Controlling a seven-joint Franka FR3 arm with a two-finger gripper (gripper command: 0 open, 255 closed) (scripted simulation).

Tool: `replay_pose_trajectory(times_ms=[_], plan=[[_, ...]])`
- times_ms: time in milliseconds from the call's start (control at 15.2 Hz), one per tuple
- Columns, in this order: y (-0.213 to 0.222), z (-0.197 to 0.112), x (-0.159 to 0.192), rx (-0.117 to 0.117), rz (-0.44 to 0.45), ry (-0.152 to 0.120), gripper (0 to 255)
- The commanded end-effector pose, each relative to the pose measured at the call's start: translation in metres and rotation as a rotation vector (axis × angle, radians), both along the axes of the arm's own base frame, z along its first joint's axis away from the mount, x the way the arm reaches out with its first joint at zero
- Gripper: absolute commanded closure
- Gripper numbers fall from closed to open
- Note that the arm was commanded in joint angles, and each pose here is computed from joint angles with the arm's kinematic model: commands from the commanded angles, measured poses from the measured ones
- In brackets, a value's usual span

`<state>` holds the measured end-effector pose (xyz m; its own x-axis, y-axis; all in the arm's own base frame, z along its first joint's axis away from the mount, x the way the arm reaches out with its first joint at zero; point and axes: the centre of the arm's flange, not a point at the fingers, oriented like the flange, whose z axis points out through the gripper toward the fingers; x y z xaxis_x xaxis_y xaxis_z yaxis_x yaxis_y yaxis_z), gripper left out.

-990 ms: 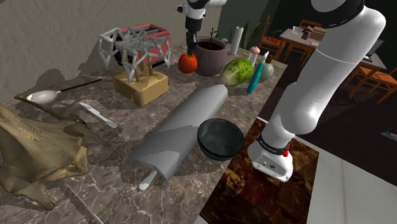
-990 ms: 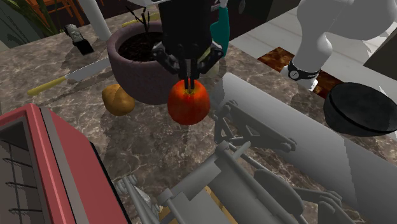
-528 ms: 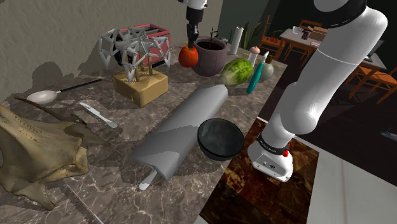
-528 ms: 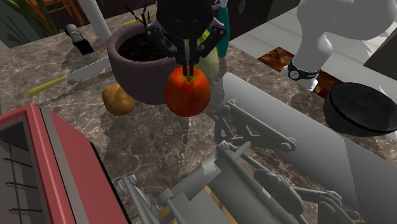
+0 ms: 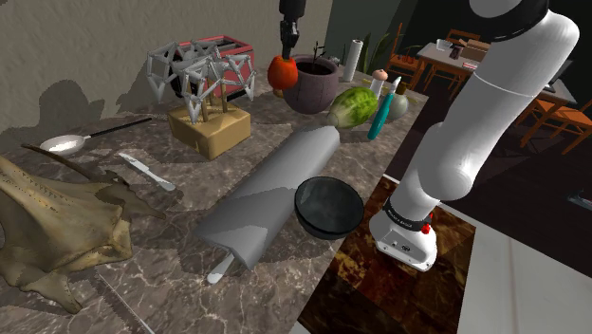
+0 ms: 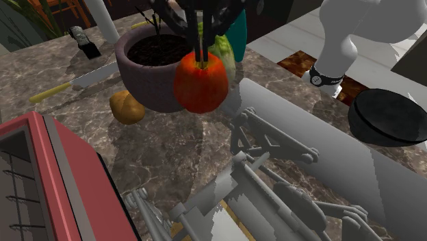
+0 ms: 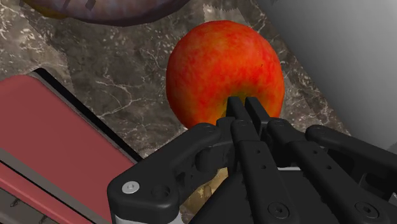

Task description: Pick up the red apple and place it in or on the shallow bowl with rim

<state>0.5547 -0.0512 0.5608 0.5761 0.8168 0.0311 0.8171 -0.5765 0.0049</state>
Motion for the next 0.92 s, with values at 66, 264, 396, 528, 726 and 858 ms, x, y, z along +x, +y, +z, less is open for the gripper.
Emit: replay_pose_trajectory(times_ms=[66,264,396,528,726,858], plan=[[0.008,0.010,-0.010,0.000,0.000,0.000,255],[0.030,0.016,-0.042,0.000,0.000,0.000,255],[0.045,0.020,-0.064,0.000,0.000,0.000,255],[0.059,0.023,-0.085,0.000,0.000,0.000,255],[0.081,0.029,-0.118,0.000,0.000,0.000,255],[0.096,0.033,-0.139,0.000,0.000,0.000,255]])
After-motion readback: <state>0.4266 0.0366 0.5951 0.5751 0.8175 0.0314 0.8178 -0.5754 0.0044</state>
